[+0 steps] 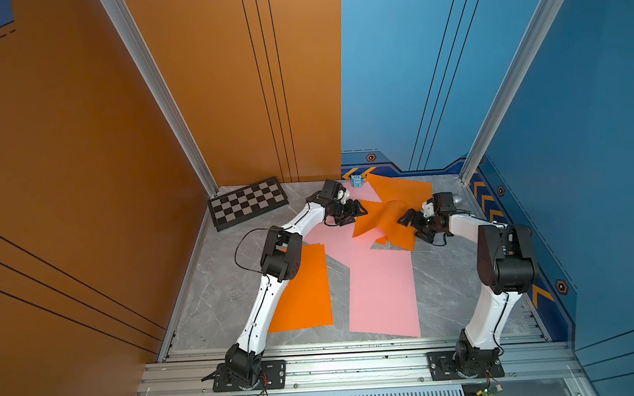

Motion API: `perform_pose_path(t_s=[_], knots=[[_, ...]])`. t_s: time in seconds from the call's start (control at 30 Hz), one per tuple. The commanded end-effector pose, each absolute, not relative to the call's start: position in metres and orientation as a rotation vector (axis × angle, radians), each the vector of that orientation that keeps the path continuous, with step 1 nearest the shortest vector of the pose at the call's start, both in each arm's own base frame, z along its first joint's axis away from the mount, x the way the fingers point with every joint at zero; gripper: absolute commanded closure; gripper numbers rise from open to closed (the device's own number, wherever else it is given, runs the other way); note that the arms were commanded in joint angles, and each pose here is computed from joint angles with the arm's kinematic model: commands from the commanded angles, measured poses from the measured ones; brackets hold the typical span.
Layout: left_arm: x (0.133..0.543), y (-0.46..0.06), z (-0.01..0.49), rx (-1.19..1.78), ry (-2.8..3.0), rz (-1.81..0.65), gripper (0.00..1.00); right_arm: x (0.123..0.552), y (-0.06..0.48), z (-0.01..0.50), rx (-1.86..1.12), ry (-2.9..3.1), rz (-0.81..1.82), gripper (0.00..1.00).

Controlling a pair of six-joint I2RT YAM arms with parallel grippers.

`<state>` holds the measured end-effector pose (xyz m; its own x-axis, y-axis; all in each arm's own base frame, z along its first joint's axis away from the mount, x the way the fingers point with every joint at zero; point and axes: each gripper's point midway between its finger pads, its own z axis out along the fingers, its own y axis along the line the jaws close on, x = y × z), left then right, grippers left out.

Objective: Sort the scattered colored papers by color
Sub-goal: Pick up the colored paper.

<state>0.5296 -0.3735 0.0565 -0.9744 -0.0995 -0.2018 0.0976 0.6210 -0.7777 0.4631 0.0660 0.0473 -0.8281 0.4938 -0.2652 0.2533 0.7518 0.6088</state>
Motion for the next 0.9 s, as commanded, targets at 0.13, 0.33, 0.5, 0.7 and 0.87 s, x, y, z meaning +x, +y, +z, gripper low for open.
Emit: perform_pose_path(t_s=[0.13,0.33,0.5,0.7,0.87], knots=[[0.515,-0.372,0.040,-0.043,2.711,-1.338,0.24,0.443,0.096,0.008,0.681,2.636,0.997,0.02],[0.518,-0.381,0.065,-0.026,2.665,-1.457,0.18,0.448,0.107,0.007,0.660,2.642,1.013,0.02],[0.523,-0.382,0.087,-0.032,2.628,-1.513,0.15,0.442,0.104,0.000,0.675,2.662,0.995,0.03],[0.532,-0.377,0.103,-0.105,2.594,-1.513,0.16,0.438,0.099,-0.001,0.691,2.664,0.986,0.03],[0.546,-0.373,0.096,-0.270,2.549,-1.550,0.26,0.439,0.099,0.000,0.690,2.660,0.987,0.03]])
